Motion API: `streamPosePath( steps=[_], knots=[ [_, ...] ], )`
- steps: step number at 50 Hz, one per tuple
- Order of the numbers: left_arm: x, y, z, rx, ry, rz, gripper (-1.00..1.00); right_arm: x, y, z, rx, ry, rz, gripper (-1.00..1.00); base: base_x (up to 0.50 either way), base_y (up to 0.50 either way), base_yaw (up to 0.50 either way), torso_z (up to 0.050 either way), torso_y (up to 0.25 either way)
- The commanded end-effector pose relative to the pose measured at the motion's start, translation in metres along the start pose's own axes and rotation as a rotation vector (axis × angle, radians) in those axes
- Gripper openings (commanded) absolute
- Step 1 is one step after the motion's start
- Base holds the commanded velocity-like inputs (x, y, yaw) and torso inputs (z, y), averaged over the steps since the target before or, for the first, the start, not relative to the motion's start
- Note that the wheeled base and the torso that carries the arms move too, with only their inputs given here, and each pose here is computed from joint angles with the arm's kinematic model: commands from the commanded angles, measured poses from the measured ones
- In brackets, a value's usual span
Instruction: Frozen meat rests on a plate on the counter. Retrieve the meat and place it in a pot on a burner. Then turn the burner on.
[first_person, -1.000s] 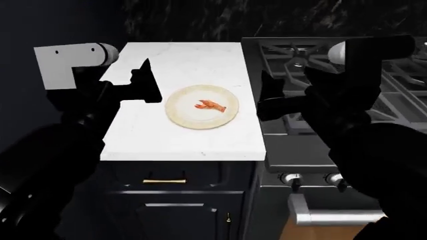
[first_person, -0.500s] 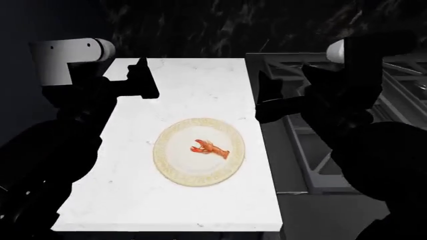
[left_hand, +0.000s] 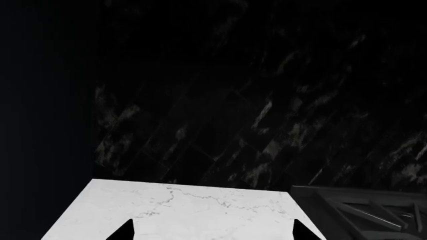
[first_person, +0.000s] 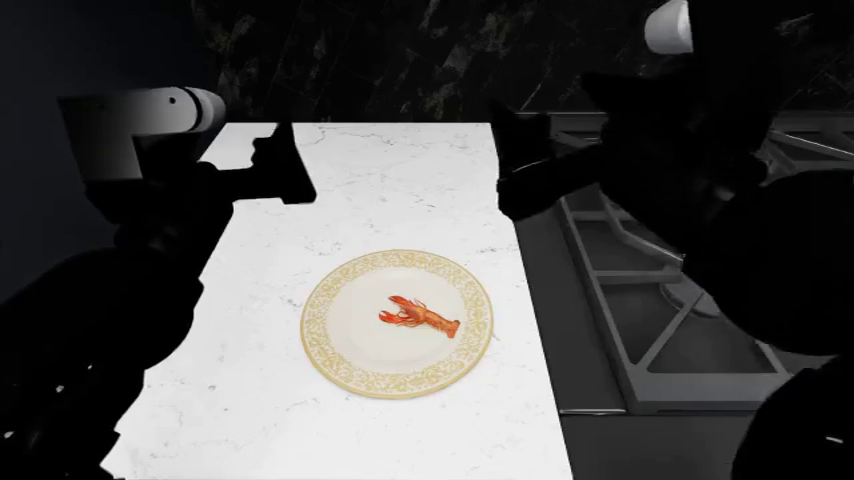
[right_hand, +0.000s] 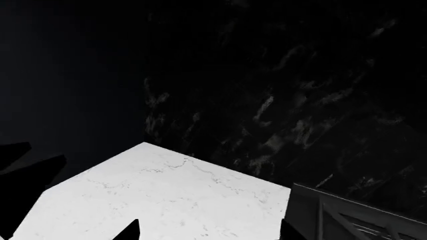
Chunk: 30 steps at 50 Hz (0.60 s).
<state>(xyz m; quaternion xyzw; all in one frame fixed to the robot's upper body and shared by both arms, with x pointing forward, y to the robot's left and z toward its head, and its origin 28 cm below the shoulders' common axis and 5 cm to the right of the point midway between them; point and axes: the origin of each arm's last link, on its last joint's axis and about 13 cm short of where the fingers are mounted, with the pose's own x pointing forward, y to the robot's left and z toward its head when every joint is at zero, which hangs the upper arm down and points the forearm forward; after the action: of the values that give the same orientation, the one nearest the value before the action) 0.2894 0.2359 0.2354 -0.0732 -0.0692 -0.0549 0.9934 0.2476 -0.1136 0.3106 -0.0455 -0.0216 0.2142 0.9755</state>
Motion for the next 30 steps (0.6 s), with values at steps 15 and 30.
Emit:
streamPosePath(
  steps=[15,30],
  knots=[
    [0.006,0.008,-0.005,0.100,-0.064,-0.008,1.00,0.051,-0.030,0.044,-0.284,0.163,0.276,1.00,0.00,0.00,0.00,0.000,0.000],
    [0.008,0.010,0.001,0.109,-0.057,0.009,1.00,0.098,-0.051,0.060,-0.265,0.397,0.550,1.00,0.00,0.00,0.00,0.000,0.000]
  ],
)
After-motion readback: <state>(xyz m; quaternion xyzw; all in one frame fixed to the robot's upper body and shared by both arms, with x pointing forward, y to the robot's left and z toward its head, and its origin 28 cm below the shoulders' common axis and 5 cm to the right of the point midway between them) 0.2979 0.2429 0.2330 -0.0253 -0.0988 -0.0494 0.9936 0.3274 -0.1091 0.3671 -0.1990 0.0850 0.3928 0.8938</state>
